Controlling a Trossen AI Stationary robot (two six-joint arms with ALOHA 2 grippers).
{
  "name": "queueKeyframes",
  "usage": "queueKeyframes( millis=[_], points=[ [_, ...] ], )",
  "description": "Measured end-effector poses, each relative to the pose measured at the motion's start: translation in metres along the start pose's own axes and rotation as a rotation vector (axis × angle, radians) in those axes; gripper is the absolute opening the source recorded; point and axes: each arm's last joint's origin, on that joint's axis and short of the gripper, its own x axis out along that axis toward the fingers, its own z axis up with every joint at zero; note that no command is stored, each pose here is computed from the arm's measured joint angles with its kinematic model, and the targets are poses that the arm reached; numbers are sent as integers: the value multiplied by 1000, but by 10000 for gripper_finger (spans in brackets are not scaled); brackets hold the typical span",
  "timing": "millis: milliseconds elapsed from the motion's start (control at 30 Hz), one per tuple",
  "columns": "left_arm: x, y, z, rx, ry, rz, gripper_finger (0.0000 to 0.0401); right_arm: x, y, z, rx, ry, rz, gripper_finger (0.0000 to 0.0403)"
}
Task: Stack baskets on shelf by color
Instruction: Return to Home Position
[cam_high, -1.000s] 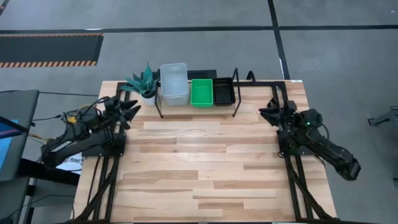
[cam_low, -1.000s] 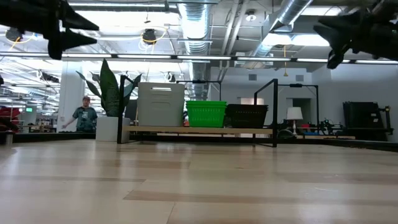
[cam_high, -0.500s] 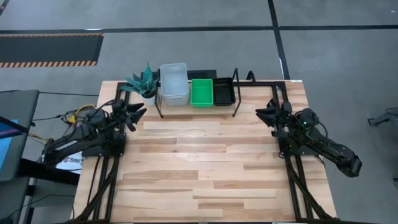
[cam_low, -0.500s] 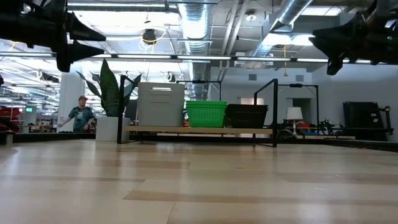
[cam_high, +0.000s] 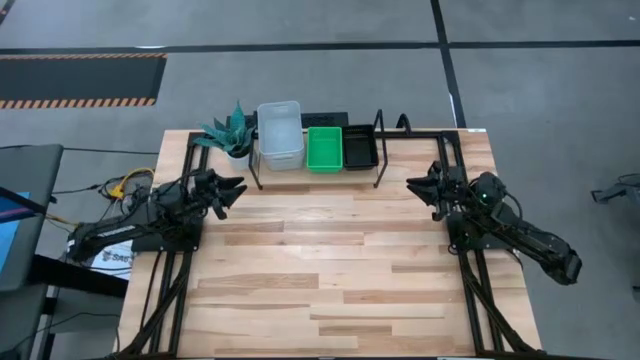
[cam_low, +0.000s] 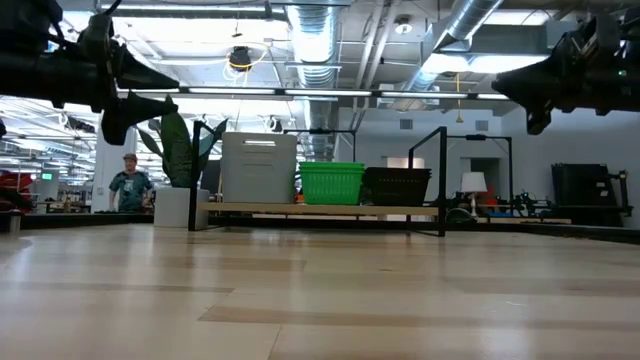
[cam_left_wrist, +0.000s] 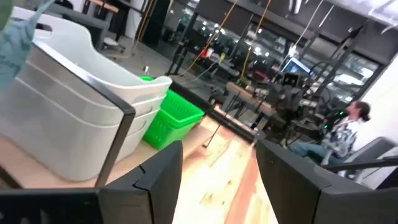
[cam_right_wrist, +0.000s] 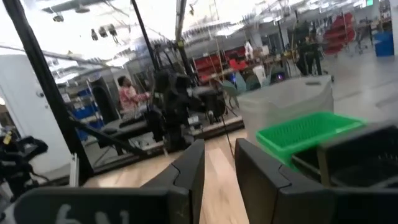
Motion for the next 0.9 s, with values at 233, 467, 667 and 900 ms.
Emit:
queueKeyframes(
  millis=[233,467,667,900],
  points=[
    [2,2,-4,-9,-34,-12,194,0,-3,-10,41,93,-35,113],
    [2,3,-5,103,-33,-1,194,-1,-4,-11,48,106,-42,113],
    [2,2,-5,123,-23,-18,194,-1,-3,-12,51,118,-6,113],
    [2,2,-6,124,-22,-17,194,-1,-1,-11,49,131,67,113]
  ],
)
